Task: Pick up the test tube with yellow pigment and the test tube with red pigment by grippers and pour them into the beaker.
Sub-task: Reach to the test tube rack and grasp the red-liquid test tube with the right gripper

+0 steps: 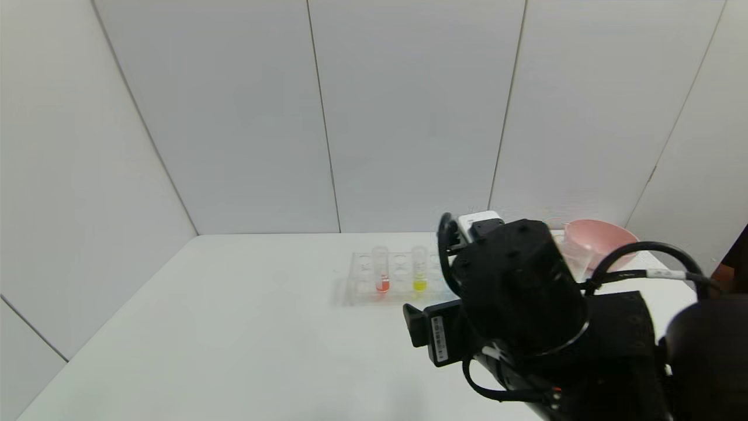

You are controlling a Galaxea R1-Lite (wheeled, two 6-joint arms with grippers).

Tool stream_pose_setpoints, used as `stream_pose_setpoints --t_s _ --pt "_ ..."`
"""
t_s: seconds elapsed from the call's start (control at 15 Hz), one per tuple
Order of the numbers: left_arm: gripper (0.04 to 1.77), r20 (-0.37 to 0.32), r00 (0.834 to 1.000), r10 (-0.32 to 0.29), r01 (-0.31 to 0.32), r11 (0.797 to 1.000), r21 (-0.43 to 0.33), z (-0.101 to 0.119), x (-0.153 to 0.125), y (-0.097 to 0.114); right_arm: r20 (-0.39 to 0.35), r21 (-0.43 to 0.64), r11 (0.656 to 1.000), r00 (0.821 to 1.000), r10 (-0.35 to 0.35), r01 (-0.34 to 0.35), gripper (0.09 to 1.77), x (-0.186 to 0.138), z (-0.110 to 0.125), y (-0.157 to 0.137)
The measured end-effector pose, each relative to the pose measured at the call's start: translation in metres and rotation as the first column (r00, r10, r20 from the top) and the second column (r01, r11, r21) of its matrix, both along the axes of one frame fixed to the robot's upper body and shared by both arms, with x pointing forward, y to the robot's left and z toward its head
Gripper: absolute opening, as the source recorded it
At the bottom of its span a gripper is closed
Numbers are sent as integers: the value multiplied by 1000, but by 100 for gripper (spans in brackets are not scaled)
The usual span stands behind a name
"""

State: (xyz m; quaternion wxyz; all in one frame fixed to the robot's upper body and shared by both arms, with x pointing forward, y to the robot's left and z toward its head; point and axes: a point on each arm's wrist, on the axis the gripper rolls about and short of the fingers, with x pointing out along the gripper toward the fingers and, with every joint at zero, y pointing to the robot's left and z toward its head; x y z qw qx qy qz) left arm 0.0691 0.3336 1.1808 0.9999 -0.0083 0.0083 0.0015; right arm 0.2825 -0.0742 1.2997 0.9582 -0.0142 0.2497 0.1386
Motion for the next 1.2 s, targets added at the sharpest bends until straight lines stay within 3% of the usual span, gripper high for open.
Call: stream_pose_setpoints --t_s 0.2,0.4,1.2 --pt "172 0 1000 0 0 1000 0 0 0 0 -43 -49 999 999 3 -5 171 16 -1 23" --pt "172 0 1000 0 0 1000 0 0 0 0 -67 -32 999 998 1 -3 171 35 -5 45" --pt "172 0 1000 0 0 1000 0 0 0 0 -37 25 997 997 -75 76 171 104 -43 102"
